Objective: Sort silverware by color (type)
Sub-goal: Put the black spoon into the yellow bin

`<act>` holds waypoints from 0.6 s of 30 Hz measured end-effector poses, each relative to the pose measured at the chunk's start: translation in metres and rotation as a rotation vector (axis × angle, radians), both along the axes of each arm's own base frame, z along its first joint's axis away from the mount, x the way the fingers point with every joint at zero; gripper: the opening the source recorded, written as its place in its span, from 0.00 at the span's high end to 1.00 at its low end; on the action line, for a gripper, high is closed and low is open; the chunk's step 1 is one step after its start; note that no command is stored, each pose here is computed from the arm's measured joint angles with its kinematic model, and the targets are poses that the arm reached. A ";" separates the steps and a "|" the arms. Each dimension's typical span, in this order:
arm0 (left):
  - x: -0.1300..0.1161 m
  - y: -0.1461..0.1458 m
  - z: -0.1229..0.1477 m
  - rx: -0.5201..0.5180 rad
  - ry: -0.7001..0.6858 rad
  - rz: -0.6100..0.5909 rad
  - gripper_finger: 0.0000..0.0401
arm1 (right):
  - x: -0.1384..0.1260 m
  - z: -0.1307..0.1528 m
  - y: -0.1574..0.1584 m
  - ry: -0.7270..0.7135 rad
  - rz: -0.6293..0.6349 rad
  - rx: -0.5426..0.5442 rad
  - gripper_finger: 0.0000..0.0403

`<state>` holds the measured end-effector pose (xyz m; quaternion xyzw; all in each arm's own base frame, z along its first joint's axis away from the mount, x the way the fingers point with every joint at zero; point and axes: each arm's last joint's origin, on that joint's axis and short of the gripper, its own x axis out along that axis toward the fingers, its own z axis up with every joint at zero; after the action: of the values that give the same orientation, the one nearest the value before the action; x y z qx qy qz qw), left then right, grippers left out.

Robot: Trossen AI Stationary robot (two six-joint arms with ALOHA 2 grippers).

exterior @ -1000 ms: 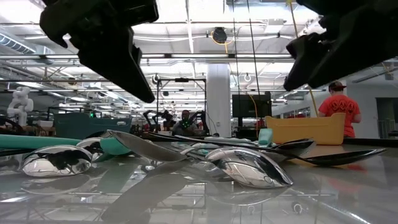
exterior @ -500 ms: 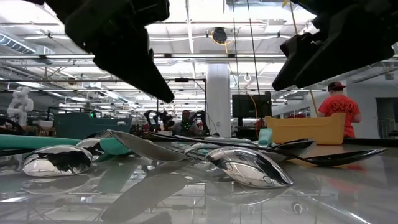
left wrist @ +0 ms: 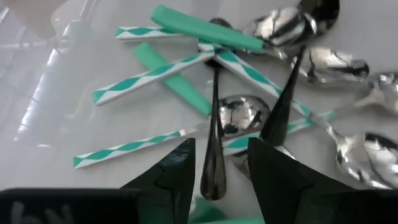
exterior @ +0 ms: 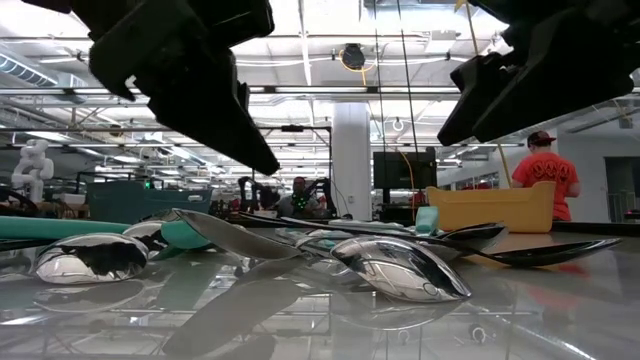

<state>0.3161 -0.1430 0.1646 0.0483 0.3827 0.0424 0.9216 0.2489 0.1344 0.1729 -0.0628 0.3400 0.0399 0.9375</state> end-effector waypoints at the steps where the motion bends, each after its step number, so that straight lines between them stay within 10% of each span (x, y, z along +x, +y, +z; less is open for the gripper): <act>1: 0.000 -0.001 0.000 -0.004 0.007 -0.022 0.63 | 0.000 0.000 0.000 0.000 0.000 0.000 0.47; 18: 0.007 0.010 0.001 -0.120 -0.009 0.063 0.63 | 0.000 0.000 0.000 0.001 0.012 -0.009 0.47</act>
<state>0.3228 -0.1328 0.1654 -0.0194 0.3819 0.0486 0.9227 0.2489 0.1345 0.1729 -0.0693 0.3401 0.0440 0.9368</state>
